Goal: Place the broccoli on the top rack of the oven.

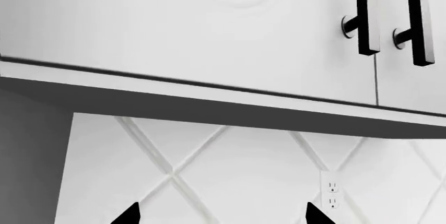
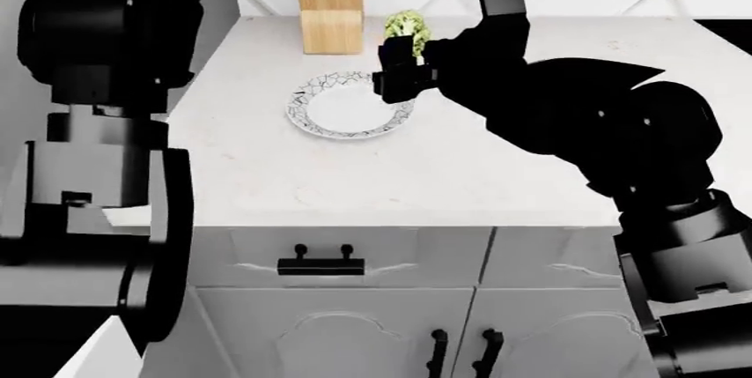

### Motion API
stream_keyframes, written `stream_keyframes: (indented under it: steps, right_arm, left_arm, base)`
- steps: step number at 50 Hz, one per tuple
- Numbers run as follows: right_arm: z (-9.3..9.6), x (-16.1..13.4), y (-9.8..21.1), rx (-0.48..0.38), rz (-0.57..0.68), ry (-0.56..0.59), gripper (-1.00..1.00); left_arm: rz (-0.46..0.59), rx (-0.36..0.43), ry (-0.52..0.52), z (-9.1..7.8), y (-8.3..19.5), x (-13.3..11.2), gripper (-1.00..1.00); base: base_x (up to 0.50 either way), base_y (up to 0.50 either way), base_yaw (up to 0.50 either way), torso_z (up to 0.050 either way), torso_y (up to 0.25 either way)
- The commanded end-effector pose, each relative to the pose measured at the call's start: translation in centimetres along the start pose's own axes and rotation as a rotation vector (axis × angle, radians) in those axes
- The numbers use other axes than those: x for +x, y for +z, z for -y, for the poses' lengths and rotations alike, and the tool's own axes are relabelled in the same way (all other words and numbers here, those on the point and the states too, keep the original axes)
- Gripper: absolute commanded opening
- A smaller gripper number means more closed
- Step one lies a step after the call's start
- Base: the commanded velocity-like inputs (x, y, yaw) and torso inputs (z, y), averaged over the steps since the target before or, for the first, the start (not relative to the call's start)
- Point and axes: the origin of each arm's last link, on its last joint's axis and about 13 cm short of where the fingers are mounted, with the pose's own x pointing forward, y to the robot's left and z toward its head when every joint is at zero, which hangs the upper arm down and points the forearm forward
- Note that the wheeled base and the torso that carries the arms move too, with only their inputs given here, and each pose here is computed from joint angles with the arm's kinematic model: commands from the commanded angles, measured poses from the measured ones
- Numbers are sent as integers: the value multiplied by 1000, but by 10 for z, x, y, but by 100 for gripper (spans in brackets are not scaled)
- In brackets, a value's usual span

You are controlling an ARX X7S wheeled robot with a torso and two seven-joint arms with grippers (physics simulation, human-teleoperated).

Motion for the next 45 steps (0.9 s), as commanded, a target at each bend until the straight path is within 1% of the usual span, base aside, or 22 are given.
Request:
stream_keyframes:
  steps: [1,5,9,15,18,21,27,36,40,42,45]
  right_arm:
    - [-1,-5,4,8,37,2,-100]
    - [-3,-7,6,14,50,3,-100]
    - [-3,-8,8,23,74,-6,-100]
    - [-3,-18,15,36,140,-23,-100]
    - [-3,-21,18,28,164,-35,-100]
    - [-3,-22,19,21,177,-40,-100]
    - [-4,-24,20,29,183,-38,-100]
    - [-8,-27,20,15,207,-25,-100]
    - [-10,-30,19,-11,219,-12,-100]
    - [-12,-31,20,-42,235,-27,-100]
    - [-15,-34,20,-48,254,-31,-100]
  left_arm:
    - [12,-6,-12,4,3,-7,100]
    - [22,-12,-21,7,7,-11,100]
    - [39,-22,-28,11,13,-20,100]
    - [73,-36,-41,17,22,-45,100]
    - [88,-51,-49,21,26,-59,100]
    - [104,-62,-52,23,30,-66,100]
    - [109,-69,-49,23,28,-67,100]
    - [106,-78,-44,23,26,-68,100]
    - [109,-80,-43,24,27,-69,100]
    - [111,-79,-43,24,28,-70,100]
    - [117,-79,-42,24,31,-72,100]
  base:
    - [-500,-242,0,0,0]
    - [-500,-220,0,0,0]
    - [-500,-187,0,0,0]
    - [-500,-173,0,0,0]
    - [-500,-163,0,0,0]
    - [-500,-163,0,0,0]
    - [-460,-315,0,0,0]
    - [-389,-428,0,0,0]
    - [-416,-377,0,0,0]
    - [-500,0,0,0,0]
    - [-500,0,128,0,0]
